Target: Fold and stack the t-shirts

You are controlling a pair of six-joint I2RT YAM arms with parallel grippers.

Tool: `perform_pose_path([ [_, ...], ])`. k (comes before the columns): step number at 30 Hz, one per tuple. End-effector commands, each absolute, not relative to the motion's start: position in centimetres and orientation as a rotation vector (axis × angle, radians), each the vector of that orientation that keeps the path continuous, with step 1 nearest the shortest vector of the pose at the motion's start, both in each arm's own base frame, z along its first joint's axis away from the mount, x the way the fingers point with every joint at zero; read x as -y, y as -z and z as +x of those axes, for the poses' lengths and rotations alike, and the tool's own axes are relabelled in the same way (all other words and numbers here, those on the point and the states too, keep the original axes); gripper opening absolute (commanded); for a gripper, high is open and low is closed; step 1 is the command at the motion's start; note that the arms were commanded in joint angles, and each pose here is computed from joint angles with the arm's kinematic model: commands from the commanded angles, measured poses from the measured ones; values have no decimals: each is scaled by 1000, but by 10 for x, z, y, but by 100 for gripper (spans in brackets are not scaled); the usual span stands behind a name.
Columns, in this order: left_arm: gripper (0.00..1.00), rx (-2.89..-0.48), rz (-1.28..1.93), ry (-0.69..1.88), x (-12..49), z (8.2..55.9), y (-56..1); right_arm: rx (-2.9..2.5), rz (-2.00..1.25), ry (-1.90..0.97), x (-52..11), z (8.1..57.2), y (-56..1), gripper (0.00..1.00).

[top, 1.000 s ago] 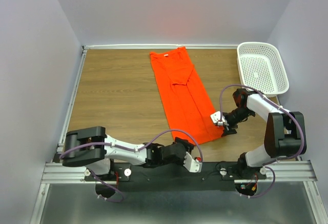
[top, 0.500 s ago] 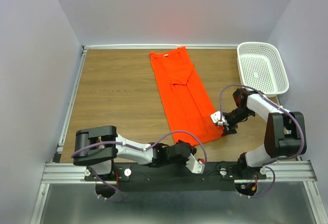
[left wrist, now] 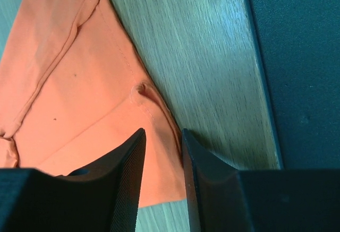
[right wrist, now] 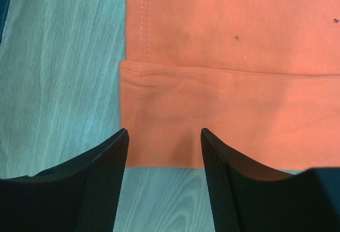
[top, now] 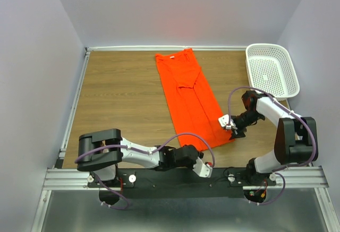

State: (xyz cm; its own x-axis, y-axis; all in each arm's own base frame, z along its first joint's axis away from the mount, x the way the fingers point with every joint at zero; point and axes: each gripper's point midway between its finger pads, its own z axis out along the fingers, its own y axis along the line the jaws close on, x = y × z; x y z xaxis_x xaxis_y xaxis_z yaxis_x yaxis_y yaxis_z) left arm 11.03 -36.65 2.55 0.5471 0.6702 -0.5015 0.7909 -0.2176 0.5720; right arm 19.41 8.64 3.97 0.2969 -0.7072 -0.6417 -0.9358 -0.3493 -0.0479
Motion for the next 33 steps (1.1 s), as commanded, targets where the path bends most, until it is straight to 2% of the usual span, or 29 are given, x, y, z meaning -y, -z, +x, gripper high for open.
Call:
perform_pose_path([
  [1, 43, -1256, 2041, 178, 349, 107, -2, -1409, -2172, -688, -86, 205, -50, 64],
  [24, 38, -1322, 2091, 151, 333, 113, 19, -1429, -2183, -691, -83, 201, -44, 62],
  [26, 35, -1318, 2094, 161, 334, 112, 18, -1428, -2193, -681, -82, 202, -42, 62],
  [29, 23, -1314, 2098, 164, 334, 111, 17, -1423, -2222, -679, -78, 197, -36, 61],
  [33, 20, -1308, 2102, 172, 336, 110, 16, -1405, -2243, -681, -77, 188, -33, 61],
])
